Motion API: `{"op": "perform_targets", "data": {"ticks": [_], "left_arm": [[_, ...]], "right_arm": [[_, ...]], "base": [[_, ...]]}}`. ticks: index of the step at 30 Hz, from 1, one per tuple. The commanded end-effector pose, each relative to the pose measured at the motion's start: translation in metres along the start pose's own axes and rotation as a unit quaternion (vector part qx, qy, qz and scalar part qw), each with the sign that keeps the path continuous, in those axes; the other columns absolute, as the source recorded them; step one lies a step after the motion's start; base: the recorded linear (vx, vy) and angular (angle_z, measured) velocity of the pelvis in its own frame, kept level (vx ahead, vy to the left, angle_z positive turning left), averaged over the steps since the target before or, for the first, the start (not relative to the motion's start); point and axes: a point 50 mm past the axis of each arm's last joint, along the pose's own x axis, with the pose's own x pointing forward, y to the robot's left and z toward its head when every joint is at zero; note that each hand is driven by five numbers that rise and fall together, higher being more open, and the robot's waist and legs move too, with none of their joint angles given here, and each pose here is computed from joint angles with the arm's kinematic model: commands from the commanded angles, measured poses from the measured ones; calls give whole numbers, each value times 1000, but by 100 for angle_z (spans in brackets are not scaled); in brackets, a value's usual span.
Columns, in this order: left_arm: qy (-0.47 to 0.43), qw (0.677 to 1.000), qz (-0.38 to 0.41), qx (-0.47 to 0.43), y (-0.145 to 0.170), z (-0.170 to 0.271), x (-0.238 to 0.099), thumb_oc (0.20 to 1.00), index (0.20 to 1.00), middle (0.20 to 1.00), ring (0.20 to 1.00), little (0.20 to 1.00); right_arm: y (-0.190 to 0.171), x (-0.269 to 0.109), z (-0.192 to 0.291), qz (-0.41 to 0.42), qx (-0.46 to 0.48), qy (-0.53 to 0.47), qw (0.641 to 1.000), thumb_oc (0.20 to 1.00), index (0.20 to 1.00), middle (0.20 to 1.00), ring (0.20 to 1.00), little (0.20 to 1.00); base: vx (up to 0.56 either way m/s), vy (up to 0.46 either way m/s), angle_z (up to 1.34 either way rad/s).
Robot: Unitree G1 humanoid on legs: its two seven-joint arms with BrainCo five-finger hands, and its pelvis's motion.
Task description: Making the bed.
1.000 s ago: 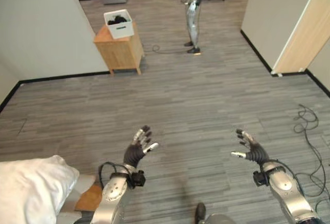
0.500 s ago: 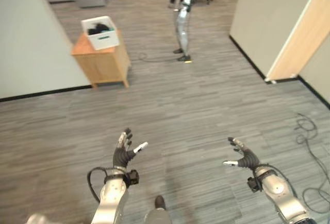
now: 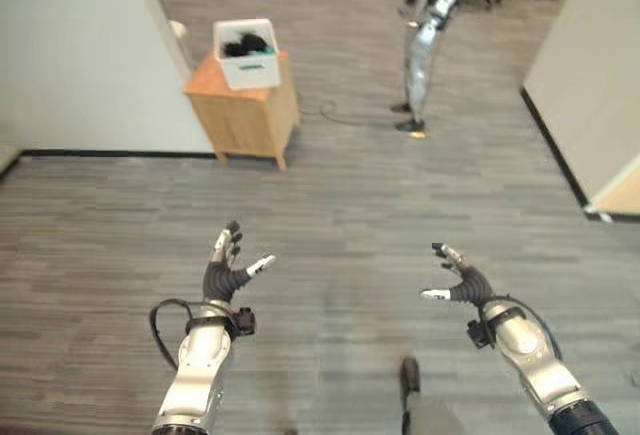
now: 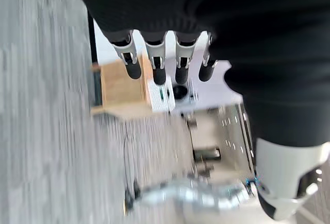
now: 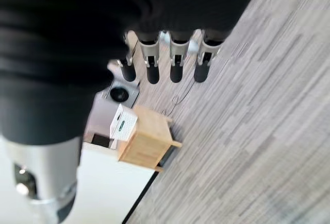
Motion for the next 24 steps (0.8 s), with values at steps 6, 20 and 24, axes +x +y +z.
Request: {"op": "perform_targets", "data": {"ticks": [6,20,24], "left_arm": [[-77,997,3,-14,10,30,9,1000,1000,1000,1000,1000],[-76,997,-18,27,11,36,20,1000,1000,1000,1000,1000],[-82,996,-34,16,3,39,27,1000,1000,1000,1000,1000]], "right_arm": [[-41,4,32,-58,-33,-71,995,1000,1000,1000,1000,1000],[-35,5,31,-81,-1,-71,994,1000,1000,1000,1000,1000],[-40,1,24,-101,27,-63,993,1000,1000,1000,1000,1000]], "base": [[211,-176,117],[178,89,80],[215,-25,114]]}}
